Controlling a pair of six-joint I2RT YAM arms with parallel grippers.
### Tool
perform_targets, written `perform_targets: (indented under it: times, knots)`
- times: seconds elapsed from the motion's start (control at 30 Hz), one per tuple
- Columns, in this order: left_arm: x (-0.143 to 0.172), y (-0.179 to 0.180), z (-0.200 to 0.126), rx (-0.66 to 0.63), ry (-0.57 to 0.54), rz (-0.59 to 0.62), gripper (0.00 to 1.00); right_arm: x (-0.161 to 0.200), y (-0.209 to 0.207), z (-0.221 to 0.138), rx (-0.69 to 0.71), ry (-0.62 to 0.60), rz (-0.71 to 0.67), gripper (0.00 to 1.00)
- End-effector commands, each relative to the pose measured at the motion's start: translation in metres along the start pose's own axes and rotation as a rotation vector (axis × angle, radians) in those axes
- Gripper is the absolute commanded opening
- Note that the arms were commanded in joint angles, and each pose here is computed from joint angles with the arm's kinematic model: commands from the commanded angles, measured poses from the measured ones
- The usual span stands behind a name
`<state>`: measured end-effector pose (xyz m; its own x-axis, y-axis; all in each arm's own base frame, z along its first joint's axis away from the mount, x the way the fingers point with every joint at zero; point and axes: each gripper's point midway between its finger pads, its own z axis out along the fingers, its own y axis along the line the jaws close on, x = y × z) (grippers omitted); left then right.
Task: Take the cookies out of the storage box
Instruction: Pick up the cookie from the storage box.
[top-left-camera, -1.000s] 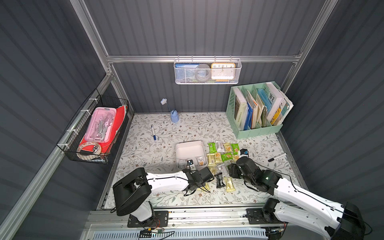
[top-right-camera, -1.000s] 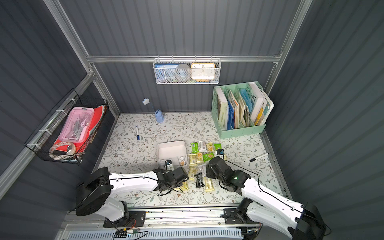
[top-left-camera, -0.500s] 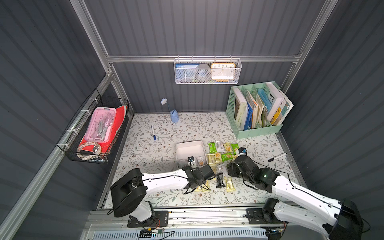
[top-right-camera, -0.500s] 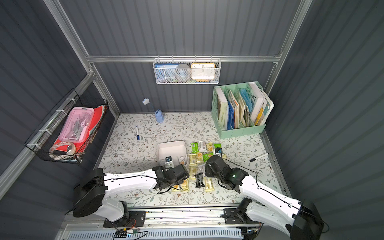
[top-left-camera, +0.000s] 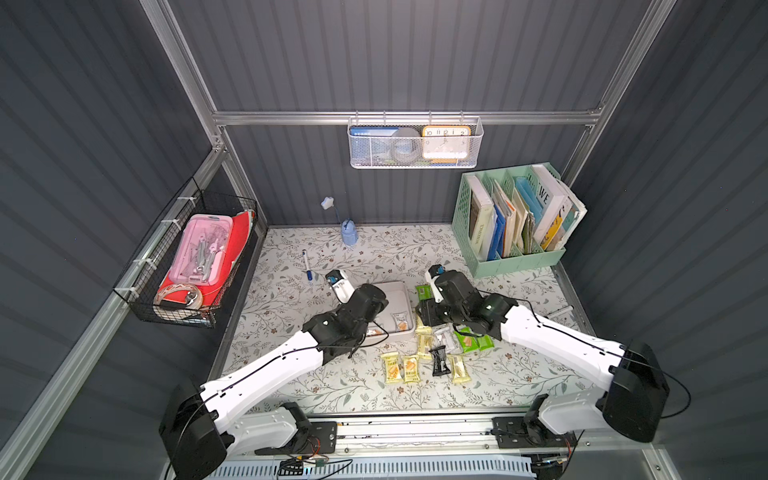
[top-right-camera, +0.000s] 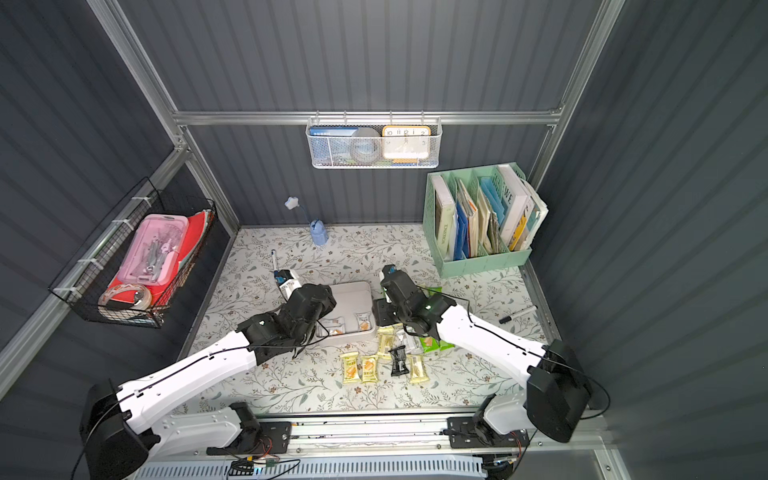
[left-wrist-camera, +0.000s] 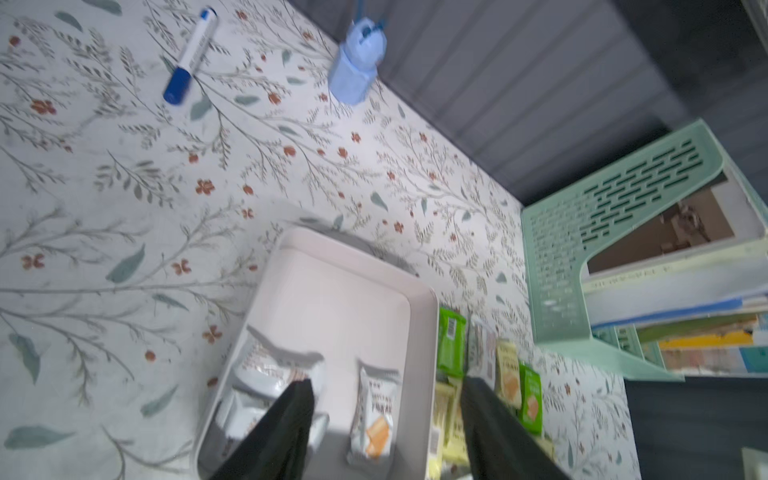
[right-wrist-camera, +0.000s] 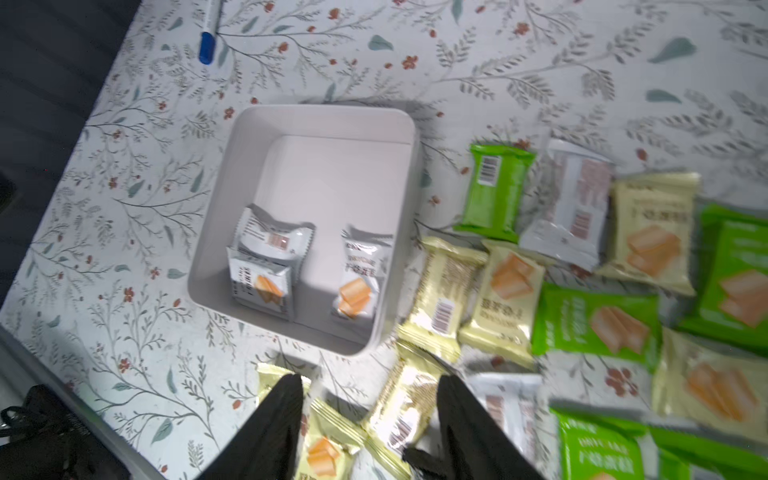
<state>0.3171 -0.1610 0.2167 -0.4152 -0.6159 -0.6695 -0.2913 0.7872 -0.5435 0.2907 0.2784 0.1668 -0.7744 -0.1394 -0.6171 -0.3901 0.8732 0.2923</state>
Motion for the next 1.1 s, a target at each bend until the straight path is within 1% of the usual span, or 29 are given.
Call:
perform_targets:
  times: [0.0,0.1,0.23,0.37,0.47,0.63,0.83,0.87,1.07]
  knots:
    - [-0.017,-0.007,0.011,0.052,-0.024,0.03,0.62,-0.006,0.03,0.012,-0.114,0.064,-0.126,0.56]
    - [-0.024,0.01,0.028,0.019,-0.019,0.034,0.62,-0.001,0.044,0.029,-0.142,0.163,-0.218,0.56]
    - [-0.033,0.041,0.042,0.014,-0.015,-0.06,0.62,0.012,0.063,0.054,-0.186,0.271,-0.424,0.55]
    - [-0.038,0.072,0.048,0.03,-0.023,-0.198,0.61,0.017,0.076,0.081,-0.229,0.307,-0.607,0.55]
    - [-0.04,0.094,0.048,0.027,-0.03,-0.282,0.61,0.015,0.079,0.101,-0.23,0.315,-0.696,0.55]
    - [-0.038,0.118,0.042,-0.023,-0.054,-0.326,0.63,0.014,0.082,0.126,-0.241,0.348,-0.764,0.56]
    - [-0.032,0.14,0.028,-0.074,-0.08,-0.381,0.64,0.027,0.083,0.151,-0.278,0.374,-0.811,0.57]
    - [-0.032,0.144,0.024,-0.082,-0.086,-0.389,0.64,0.031,0.09,0.151,-0.324,0.375,-0.808,0.57]
    - [-0.035,0.16,0.005,-0.108,-0.137,-0.421,0.64,0.034,0.097,0.164,-0.346,0.362,-0.826,0.58]
